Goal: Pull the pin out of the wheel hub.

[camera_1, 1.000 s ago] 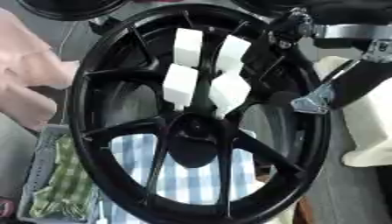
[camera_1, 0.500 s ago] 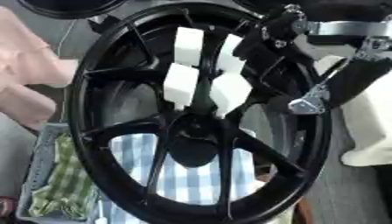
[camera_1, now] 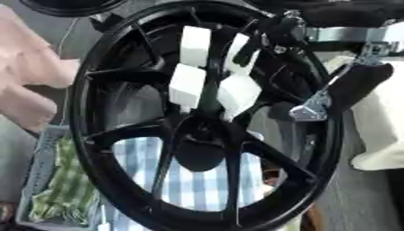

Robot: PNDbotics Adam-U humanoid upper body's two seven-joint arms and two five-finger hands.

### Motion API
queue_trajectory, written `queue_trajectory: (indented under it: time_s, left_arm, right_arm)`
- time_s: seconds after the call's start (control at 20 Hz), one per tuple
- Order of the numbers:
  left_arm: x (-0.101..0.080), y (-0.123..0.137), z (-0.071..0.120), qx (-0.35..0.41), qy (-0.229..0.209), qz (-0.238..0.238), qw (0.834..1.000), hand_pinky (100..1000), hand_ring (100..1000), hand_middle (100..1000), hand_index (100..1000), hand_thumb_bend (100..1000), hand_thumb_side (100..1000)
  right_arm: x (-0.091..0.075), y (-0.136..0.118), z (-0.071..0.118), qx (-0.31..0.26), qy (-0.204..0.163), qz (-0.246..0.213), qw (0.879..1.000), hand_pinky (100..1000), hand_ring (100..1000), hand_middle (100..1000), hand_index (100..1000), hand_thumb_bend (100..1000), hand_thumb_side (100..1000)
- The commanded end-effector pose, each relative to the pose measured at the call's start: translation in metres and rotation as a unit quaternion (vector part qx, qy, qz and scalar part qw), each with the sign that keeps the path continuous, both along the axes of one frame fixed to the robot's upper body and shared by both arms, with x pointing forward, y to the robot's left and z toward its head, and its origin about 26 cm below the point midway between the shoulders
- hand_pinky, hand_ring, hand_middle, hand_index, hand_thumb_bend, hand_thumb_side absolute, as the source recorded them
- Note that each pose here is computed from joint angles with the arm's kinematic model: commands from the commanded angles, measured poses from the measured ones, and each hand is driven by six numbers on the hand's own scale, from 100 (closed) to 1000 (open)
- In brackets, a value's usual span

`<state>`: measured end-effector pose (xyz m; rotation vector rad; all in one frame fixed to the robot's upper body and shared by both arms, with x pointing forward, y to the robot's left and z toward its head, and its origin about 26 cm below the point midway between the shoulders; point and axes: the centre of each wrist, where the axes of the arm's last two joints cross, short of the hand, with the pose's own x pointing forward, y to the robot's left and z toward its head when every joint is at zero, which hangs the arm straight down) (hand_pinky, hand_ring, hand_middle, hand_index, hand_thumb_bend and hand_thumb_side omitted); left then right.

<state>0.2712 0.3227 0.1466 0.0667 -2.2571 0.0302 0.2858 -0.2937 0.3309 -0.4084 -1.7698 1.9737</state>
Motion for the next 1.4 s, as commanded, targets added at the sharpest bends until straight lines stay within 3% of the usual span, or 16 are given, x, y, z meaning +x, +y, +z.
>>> queue_trajectory:
  time_s: [0.05,0.65,1.4]
  left_arm:
    - [-0.001,-0.001,0.007,0.005,-0.014,-0.006,1.0,859,708,669,792,171,787]
    - [0.0,-0.003,0.008,0.004,-0.016,-0.01,1.0,860,704,667,791,172,789]
    - [0.001,-0.005,0.009,0.004,-0.019,-0.017,1.0,862,704,666,791,173,793]
  right_arm:
    - [-0.002,0.0,0.008,-0.013,-0.015,-0.003,1.0,298,261,758,866,383,240]
    - [0.0,0.001,0.003,-0.024,-0.023,-0.009,0.999,285,255,759,858,438,176]
    - [-0.001,-0.01,-0.011,-0.026,-0.03,-0.023,0.999,268,244,738,846,416,114]
